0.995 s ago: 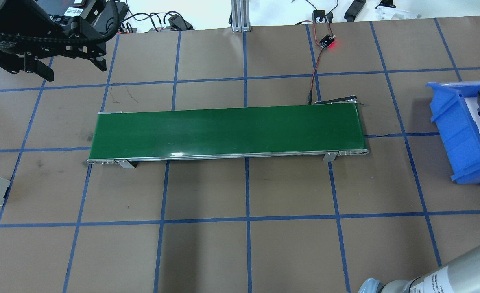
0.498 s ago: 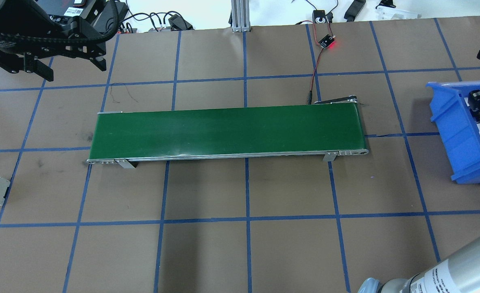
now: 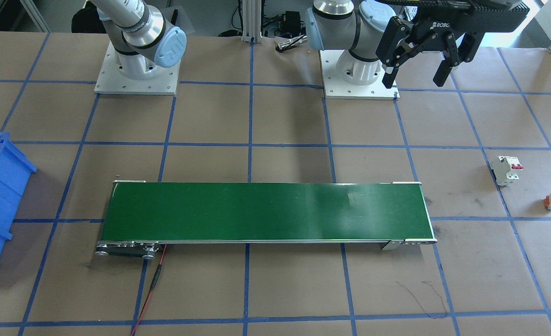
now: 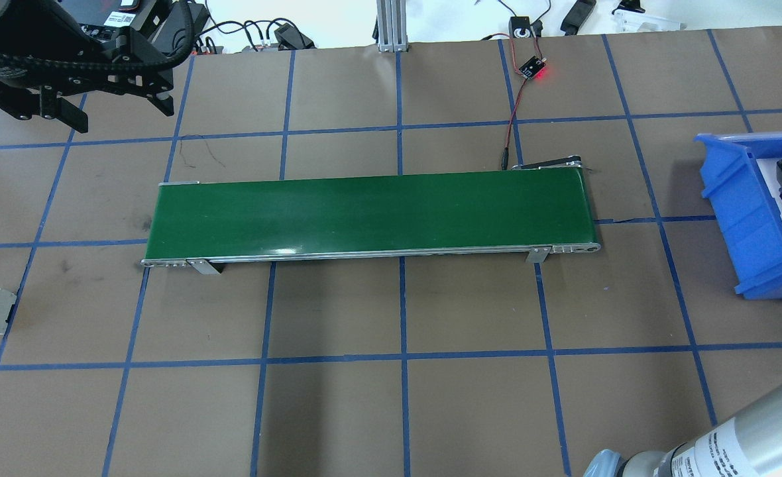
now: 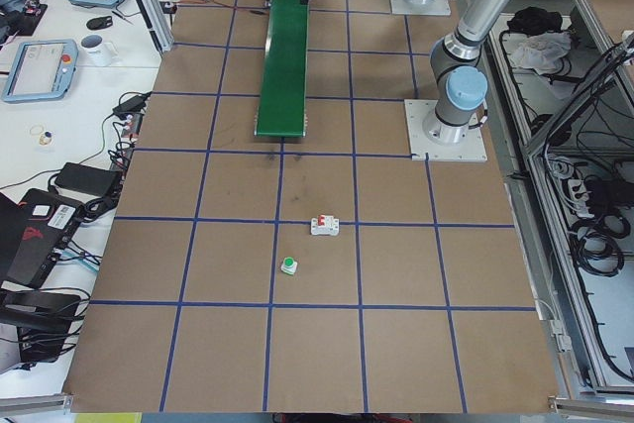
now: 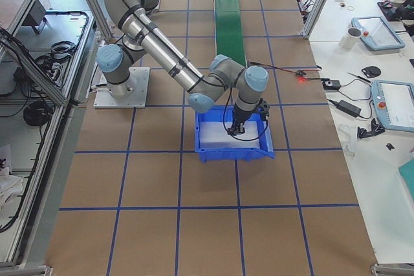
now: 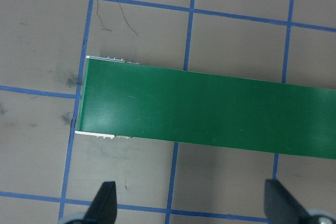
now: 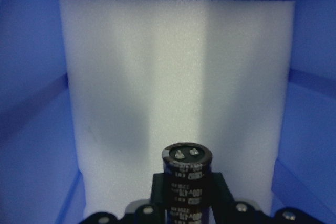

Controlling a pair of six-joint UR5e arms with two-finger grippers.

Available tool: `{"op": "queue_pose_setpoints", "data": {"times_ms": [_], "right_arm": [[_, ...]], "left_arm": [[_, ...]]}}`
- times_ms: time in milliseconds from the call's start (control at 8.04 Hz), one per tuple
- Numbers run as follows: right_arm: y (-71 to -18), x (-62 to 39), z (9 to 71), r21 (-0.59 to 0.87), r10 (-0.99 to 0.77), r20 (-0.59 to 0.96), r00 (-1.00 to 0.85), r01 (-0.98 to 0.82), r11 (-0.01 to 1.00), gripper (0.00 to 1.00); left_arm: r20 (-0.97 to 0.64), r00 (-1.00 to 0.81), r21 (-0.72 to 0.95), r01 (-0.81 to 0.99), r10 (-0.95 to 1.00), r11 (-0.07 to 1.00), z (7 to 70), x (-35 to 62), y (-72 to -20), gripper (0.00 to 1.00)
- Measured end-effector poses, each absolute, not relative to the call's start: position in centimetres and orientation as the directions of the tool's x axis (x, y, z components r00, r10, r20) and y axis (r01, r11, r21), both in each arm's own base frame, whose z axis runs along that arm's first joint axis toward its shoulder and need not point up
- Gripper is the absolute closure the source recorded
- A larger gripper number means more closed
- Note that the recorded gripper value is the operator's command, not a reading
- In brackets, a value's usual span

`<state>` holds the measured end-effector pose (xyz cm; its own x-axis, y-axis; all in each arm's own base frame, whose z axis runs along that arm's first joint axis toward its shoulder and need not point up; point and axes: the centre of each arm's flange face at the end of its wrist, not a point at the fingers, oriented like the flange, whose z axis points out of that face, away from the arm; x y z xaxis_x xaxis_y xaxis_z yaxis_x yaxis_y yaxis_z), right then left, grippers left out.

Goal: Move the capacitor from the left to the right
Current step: 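Lower the capacitor into the blue bin and open the right gripper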

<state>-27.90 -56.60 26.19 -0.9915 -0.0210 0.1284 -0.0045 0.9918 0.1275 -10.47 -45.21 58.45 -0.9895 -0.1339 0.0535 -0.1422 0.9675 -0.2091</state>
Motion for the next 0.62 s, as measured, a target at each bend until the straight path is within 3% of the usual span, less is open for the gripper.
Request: {"op": "queue_pose_setpoints", "data": {"times_ms": [249, 373, 498, 622], "right_arm": [[-56.4, -28.4, 24.7, 0.147, -0.004, 0.12, -0.993, 0.013, 0.989, 1.0], [-56.5, -28.5, 24.1, 0.154, -0.002, 0.115, -0.993, 0.016, 0.988, 0.75], [-56.4, -28.7, 23.8, 0.16, -0.003, 0.113, -0.994, 0.015, 0.987, 0.29], [-56.3, -28.8, 23.7, 0.162, -0.004, 0.111, -0.994, 0.014, 0.987, 0.0]], "left_arm": [[0.054, -0.989, -0.21, -0.143, -0.134, 0.967, 58.5, -10.5, -45.2, 0.0], [0.054, -0.99, -0.21, -0.142, -0.134, 0.967, 58.4, -10.5, -45.2, 0.0], [0.054, -0.99, -0.209, -0.141, -0.132, 0.968, 58.4, -10.5, -45.2, 0.0], [0.054, -0.99, -0.209, -0.139, -0.131, 0.968, 58.4, -10.5, -45.2, 0.0]]}}
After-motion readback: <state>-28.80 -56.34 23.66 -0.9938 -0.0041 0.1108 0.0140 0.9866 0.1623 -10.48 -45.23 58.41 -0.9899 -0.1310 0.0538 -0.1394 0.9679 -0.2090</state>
